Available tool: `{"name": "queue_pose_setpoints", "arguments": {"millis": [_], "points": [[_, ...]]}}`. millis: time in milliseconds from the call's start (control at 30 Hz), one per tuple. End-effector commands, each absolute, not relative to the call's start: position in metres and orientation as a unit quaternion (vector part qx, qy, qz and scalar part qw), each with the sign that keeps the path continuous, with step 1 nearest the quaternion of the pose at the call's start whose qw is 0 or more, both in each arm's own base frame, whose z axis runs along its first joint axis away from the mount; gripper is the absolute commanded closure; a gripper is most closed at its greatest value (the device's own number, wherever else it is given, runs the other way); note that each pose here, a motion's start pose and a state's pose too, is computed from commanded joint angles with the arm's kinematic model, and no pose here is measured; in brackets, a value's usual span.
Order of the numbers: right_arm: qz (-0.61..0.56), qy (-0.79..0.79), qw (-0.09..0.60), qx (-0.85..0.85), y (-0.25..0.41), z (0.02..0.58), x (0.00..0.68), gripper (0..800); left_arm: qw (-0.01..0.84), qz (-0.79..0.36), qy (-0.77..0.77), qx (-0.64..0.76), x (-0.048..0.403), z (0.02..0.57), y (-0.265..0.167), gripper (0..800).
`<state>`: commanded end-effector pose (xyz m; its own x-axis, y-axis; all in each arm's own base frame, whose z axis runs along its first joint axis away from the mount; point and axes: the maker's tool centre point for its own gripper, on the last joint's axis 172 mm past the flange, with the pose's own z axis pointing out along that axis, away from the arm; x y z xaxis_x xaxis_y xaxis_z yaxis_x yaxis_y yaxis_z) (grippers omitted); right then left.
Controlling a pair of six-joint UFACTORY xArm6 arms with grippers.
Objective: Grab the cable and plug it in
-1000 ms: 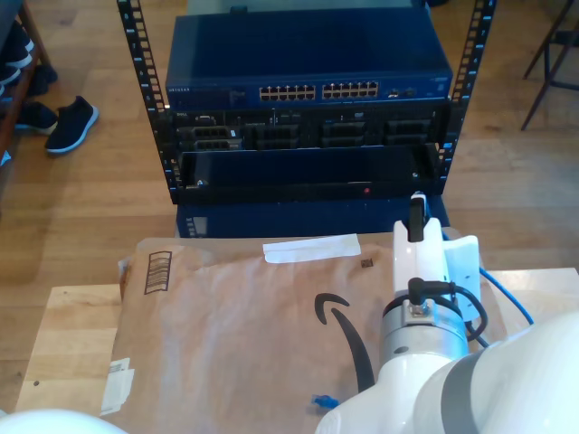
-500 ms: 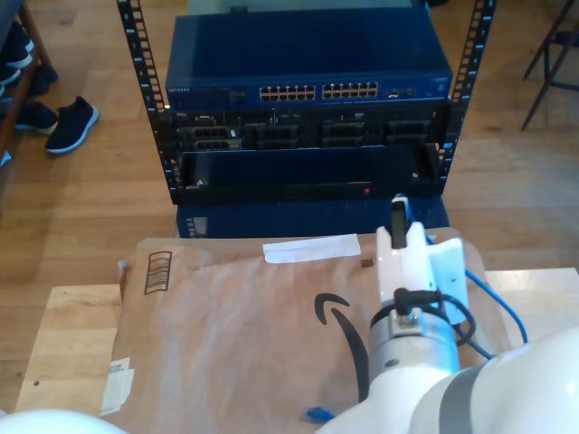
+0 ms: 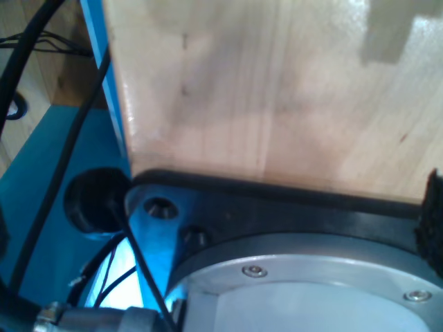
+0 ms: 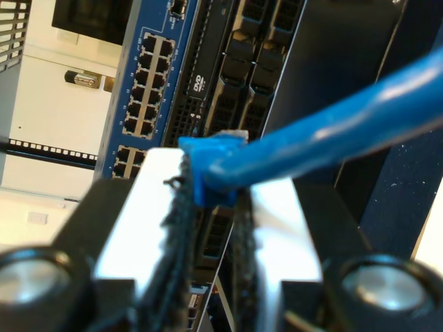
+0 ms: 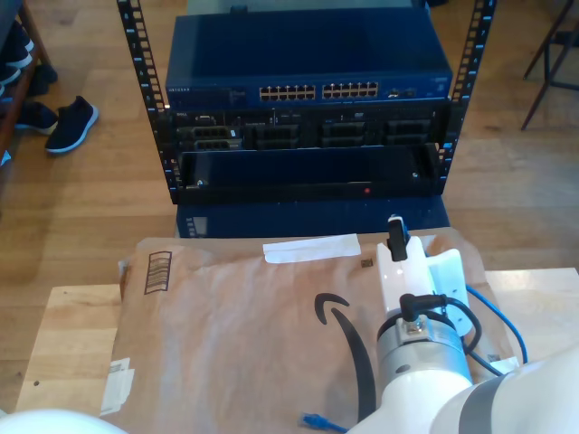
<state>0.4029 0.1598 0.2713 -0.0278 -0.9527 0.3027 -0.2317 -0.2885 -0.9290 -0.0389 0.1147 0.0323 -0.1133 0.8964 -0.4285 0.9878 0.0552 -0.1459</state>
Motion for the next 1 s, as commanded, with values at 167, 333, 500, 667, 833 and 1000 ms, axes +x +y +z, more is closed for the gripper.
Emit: {"name": "queue_pose_setpoints", "arguments": {"millis": [167,333,500,667,833,1000], "points": [[-0.524,0.494,0.352,-0.598,0.157,0.278,0.400,800,0.112,-0.204,0.718,0.656,-0.039,0.032,0.115,0],[-0.533,0.500,0.383,-0.565,0.150,0.286,0.384,800,0.112,-0.204,0.718,0.656,-0.039,0.032,0.115,0],[-0.529,0.493,0.390,-0.570,0.150,0.282,0.377,800,0.112,-0.204,0.718,0.656,-0.039,0.032,0.115,0],[-0.513,0.446,0.433,-0.592,0.176,0.298,0.375,800,0.112,-0.203,0.718,0.656,-0.039,0.033,0.115,0],[-0.518,0.445,0.430,-0.591,0.180,0.297,0.381,800,0.112,-0.204,0.718,0.656,-0.039,0.032,0.115,0],[-0.536,0.460,0.432,-0.562,0.174,0.312,0.420,800,0.112,-0.204,0.718,0.656,-0.039,0.032,0.115,0]]}}
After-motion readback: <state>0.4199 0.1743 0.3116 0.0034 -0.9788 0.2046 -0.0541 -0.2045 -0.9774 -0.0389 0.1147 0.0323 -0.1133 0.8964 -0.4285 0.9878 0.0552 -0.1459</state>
